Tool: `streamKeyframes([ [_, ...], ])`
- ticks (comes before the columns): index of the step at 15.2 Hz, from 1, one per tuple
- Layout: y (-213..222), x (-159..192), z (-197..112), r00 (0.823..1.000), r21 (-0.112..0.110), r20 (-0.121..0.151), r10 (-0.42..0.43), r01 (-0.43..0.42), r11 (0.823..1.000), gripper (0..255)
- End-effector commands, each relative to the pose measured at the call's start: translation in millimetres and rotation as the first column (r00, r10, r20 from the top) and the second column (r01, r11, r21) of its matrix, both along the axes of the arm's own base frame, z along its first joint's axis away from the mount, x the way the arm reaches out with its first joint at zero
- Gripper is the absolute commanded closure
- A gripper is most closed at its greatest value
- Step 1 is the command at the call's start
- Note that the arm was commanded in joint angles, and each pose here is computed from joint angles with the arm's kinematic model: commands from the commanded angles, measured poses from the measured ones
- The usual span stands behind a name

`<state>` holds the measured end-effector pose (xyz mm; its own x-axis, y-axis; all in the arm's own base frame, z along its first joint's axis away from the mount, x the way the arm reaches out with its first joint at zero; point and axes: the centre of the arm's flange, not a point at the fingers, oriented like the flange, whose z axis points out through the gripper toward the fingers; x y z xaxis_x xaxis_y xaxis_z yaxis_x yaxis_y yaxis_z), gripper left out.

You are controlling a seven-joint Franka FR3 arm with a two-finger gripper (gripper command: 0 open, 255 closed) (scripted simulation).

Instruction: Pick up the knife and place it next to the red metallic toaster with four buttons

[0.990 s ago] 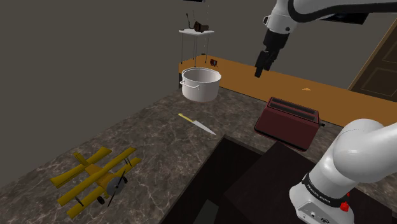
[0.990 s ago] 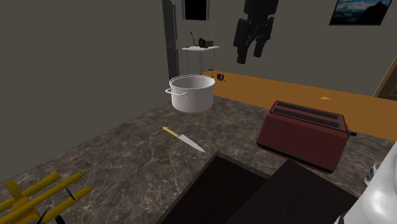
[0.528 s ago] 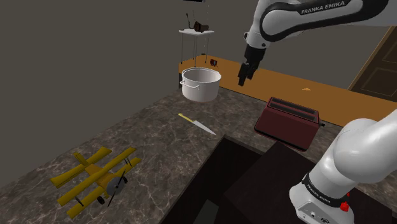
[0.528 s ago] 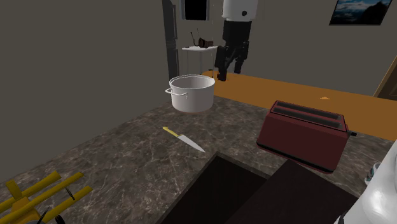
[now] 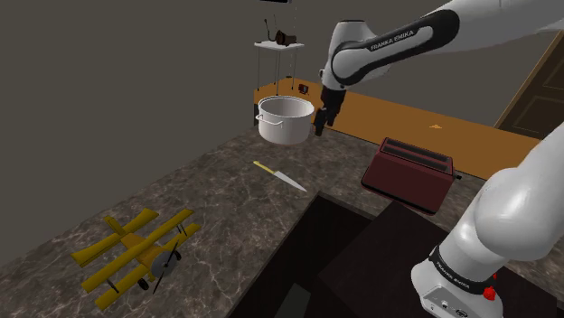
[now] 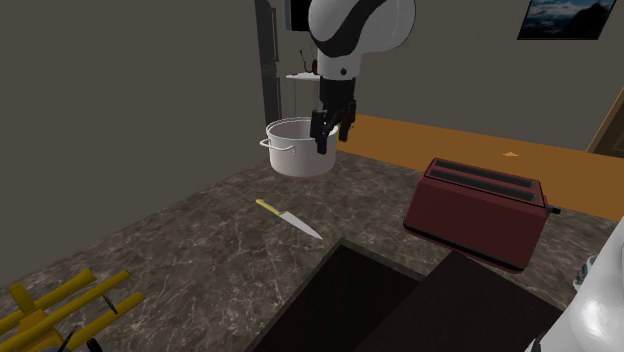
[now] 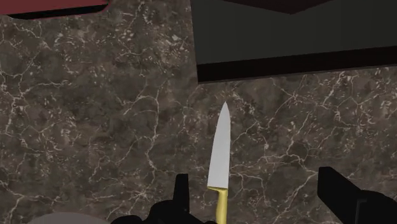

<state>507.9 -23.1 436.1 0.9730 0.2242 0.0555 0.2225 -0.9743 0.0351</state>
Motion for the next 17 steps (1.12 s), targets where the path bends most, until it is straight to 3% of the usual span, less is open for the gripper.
streamKeyframes([
  [1,-3,18,-21,1.0,0.003,-0.006,0.014,-0.014,1.0,0],
  [17,25,161,-179,0.991,0.034,-0.05,0.121,-0.12,0.992,0],
])
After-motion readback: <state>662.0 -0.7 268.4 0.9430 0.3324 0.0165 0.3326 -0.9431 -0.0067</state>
